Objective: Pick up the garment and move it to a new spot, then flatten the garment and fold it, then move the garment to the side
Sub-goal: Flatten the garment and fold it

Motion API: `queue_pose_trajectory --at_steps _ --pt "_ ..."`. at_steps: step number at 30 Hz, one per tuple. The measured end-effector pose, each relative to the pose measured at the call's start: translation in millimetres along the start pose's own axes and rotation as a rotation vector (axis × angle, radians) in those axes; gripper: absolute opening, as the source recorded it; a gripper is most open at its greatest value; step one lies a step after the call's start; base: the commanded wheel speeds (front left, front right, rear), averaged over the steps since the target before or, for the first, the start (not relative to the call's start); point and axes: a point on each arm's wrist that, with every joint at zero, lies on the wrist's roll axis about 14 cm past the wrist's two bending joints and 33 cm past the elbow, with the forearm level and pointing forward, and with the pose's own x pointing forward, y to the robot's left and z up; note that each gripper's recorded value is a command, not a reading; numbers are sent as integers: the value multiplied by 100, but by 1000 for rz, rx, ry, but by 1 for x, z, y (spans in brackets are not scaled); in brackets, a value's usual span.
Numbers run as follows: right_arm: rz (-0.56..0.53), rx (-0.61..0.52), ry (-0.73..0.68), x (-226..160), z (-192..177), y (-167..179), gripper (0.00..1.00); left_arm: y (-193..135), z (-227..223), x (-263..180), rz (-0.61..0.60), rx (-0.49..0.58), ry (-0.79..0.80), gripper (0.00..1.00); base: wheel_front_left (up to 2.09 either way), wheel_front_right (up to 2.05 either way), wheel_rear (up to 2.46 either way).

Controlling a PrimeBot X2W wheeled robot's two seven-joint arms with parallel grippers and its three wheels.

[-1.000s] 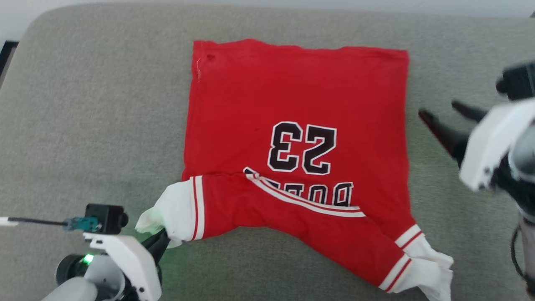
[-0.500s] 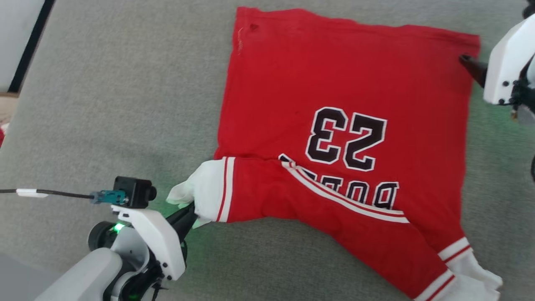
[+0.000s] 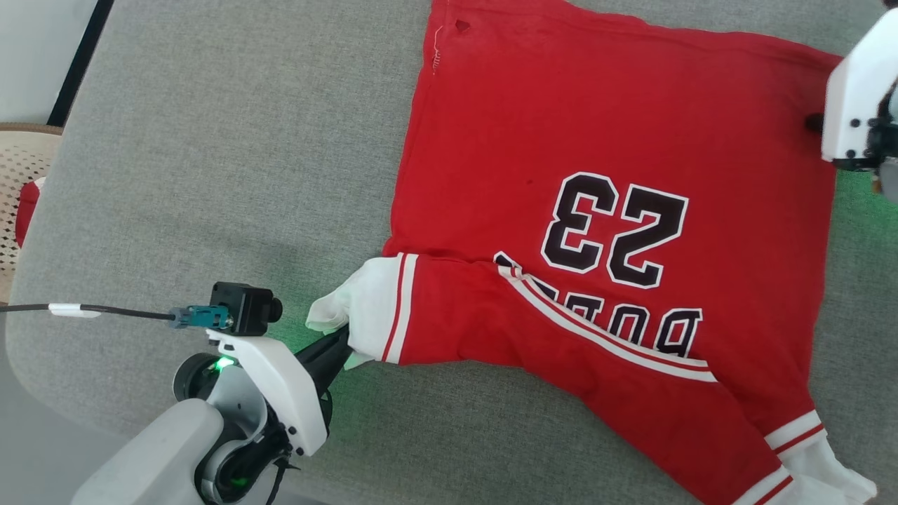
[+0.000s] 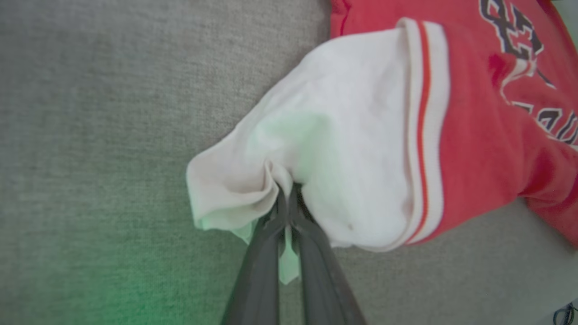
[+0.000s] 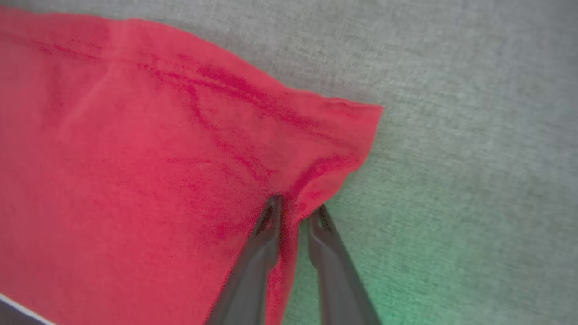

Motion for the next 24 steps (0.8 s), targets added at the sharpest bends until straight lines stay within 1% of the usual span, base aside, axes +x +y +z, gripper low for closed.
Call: queue_pose_trajectory --at_steps 6,12,18,20,24 --pt "35 11 -22 -13 -1 3 0 -1 6 3 -13 20 -14 0 0 0 0" --pt "54 -29 -57 -39 -14 -2 0 0 20 6 -13 60 -38 0 0 0 0" --pt "70 -37 -49 -69 -48 -15 0 -3 31 9 -17 107 -47 0 0 0 0" --pt "91 -30 -48 -80 -62 -15 0 -6 37 11 -25 124 -55 0 0 0 0" --pt "122 -5 -19 -99 -99 -14 0 -14 42 14 -44 154 -52 0 0 0 0"
